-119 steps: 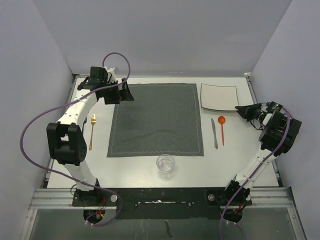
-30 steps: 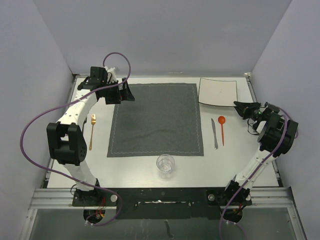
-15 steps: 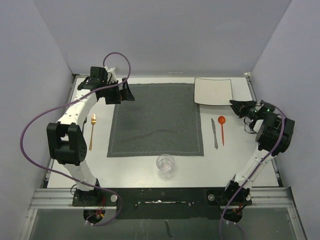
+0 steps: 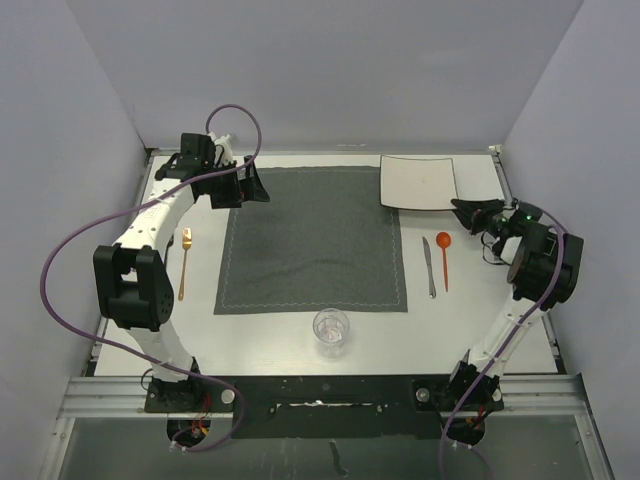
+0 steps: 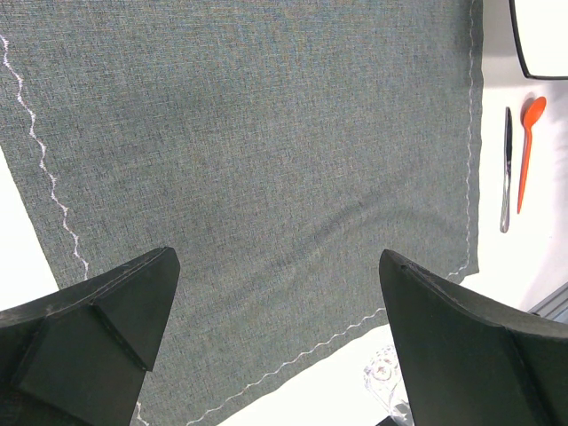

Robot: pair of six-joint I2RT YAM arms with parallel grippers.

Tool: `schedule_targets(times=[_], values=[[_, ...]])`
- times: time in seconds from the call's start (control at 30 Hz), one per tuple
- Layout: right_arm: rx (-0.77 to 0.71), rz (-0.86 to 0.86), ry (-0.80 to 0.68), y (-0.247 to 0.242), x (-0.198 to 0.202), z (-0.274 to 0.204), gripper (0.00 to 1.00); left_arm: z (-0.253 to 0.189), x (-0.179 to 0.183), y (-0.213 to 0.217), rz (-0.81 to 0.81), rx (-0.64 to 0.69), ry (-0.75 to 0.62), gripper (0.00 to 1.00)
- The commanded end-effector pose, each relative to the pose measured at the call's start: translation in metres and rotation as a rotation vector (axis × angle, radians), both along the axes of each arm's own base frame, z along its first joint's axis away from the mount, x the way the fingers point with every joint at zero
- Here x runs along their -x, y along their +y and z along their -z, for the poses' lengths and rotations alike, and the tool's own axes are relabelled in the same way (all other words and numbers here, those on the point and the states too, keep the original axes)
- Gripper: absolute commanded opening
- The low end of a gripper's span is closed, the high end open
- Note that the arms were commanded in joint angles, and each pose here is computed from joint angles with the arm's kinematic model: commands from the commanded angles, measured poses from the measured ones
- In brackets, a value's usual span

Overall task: Set the dinner table for one person
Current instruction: Pick up the plate at the center of the board, then place the plate on the napkin.

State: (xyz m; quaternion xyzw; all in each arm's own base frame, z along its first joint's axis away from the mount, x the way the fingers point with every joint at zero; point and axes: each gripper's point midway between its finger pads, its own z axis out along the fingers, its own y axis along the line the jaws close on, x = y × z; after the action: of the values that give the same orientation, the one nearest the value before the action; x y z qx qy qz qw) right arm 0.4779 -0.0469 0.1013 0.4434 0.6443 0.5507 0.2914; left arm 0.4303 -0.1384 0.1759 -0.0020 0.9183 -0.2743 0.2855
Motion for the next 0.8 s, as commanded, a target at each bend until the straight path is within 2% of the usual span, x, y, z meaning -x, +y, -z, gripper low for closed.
schedule_targets(times=[0.0, 0.77], values=[[0.08, -0.083, -0.279, 0.014, -0.002, -0.086, 0.0, -0.021, -0.007, -0.003, 0.004, 0.022, -0.075, 0.98], [0.069, -0.143, -0.3, 0.058, 0.006, -0.092, 0.0, -0.024, -0.002, -0.003, -0.016, 0.005, -0.063, 0.98]])
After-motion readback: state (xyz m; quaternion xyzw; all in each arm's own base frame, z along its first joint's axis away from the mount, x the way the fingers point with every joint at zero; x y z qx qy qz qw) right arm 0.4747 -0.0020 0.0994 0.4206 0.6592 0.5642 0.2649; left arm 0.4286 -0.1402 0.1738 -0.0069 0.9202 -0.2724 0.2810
